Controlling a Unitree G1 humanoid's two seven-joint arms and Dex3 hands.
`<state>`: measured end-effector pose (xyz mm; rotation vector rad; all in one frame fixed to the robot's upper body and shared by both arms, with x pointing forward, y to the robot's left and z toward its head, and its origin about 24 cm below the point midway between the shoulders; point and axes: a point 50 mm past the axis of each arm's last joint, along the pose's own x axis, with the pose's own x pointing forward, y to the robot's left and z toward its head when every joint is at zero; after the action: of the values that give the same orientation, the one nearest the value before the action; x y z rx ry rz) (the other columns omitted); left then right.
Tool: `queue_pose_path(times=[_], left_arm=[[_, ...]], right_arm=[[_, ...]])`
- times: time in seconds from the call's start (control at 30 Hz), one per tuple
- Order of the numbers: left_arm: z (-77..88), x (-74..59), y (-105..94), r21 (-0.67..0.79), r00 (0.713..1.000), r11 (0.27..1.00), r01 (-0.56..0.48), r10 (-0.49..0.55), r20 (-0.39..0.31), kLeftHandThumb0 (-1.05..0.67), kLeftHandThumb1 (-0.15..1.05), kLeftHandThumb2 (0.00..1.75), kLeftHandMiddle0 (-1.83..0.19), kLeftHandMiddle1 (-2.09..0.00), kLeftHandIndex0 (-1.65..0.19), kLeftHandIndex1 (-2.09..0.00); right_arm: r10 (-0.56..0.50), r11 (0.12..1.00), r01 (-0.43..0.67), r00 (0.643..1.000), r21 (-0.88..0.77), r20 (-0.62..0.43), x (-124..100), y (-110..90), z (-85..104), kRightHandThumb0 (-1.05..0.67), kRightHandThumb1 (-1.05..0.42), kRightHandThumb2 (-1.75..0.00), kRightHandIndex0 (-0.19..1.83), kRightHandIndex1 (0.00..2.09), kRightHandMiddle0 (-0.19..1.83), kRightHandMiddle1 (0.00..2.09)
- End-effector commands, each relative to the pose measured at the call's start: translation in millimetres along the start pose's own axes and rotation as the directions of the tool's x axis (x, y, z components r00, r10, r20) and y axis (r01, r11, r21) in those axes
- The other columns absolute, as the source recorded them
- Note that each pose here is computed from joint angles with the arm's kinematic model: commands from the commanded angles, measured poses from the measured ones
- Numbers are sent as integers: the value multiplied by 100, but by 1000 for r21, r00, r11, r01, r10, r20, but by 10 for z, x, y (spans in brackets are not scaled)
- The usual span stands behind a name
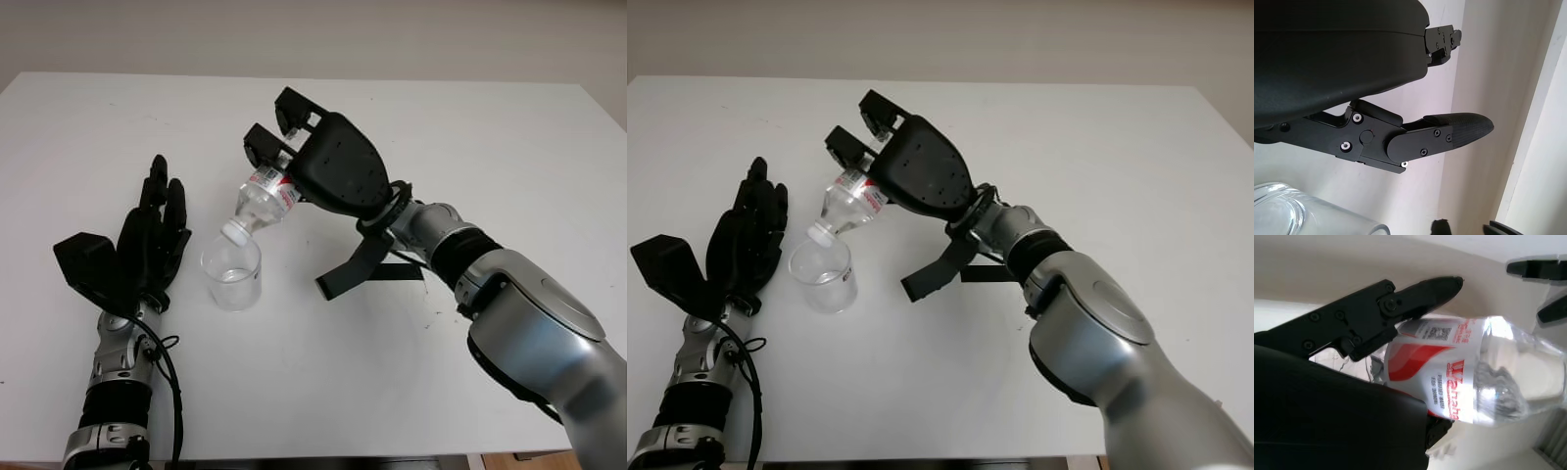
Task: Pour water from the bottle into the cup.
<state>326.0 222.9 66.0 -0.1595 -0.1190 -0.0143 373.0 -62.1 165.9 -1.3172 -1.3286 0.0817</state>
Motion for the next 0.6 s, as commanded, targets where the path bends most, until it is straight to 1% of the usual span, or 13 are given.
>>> queue_pose_path(times=[0.0, 0.03, 0.07, 0.1, 0.13, 0.2, 0.23, 0.3, 0.37, 0.43, 0.47, 0.5, 0.57], left_arm=[[-31, -9, 1, -7, 1000, 1000, -5, 5, -11, -71, 105, 55, 11, -6, 11, -6], [-30, -10, 2, -7, 1000, 1000, -5, 5, -11, -71, 105, 55, 11, -6, 11, -6], [-29, -14, 5, -8, 1000, 1000, -4, 4, -11, -71, 105, 55, 11, -6, 11, -6], [-28, -17, 8, -4, 1000, 1000, -1, 1, -12, -71, 105, 55, 11, -5, 11, -6], [-26, -21, 14, 1, 1000, 1000, 1, -1, -14, -71, 105, 55, 12, -5, 12, -6], [-24, -30, 22, 3, 1000, 1000, 1, -1, -13, -72, 105, 55, 13, -5, 12, -5], [-25, -35, 27, -1, 1000, 1000, 0, 0, -11, -71, 105, 55, 12, -5, 12, -6], [-23, -46, 36, -5, 1000, 1000, -1, 1, -8, -71, 105, 54, 12, -5, 12, -6], [-15, -53, 43, -2, 1000, 1000, 4, -4, -2, -71, 105, 54, 13, -5, 13, -5], [-4, -59, 51, 1, 1000, 1000, 2, -2, 3, -73, 105, 54, 13, -5, 12, -5], [3, -61, 54, 2, 1000, 1000, 0, 0, 6, -73, 105, 53, 13, -5, 12, -5], [8, -63, 56, 3, 1000, 1000, -1, 1, 7, -73, 105, 53, 13, -5, 12, -5], [20, -64, 59, 6, 1000, 1000, -1, 1, 12, -73, 105, 55, 13, -5, 12, -5]], right_arm=[[-28, 994, 41, 991, 100, -130, 13, -47, -75, -46, -105, -21, 122, 209, 89, 209], [-26, 989, 50, 985, 139, -171, 5, -52, -91, -44, -105, -20, 124, 209, 91, 209], [-8, 974, 65, 968, 216, -252, -8, -48, -121, -44, -105, -20, 127, 209, 94, 209], [27, 947, 85, 941, 311, -338, -24, -41, -155, -43, -105, -23, 131, 209, 97, 209], [76, 908, 109, 906, 404, -417, -45, -29, -197, -43, -105, -26, 134, 209, 99, 209], [149, 839, 151, 860, 523, -487, -82, -22, -254, -45, -105, -34, 138, 209, 101, 209], [197, 772, 203, 825, 602, -531, -130, -16, -297, -44, -105, -36, 138, 209, 100, 209], [254, 663, 282, 787, 693, -563, -215, -19, -351, -38, -105, -39, 132, 209, 95, 209], [304, 586, 346, 745, 733, -595, -366, -11, -411, -37, -105, -42, 131, 209, 94, 209], [362, 482, 442, 686, 756, -631, -512, 14, -443, -38, -105, -43, 130, 209, 95, 209], [383, 436, 485, 662, 758, -644, -574, 22, -443, -39, -105, -43, 127, 209, 92, 209], [396, 408, 510, 649, 758, -650, -612, 22, -439, -40, -105, -42, 124, 209, 85, 209], [419, 362, 552, 623, 751, -660, -699, 2, -424, -41, -105, -42, 120, 209, 80, 209]])
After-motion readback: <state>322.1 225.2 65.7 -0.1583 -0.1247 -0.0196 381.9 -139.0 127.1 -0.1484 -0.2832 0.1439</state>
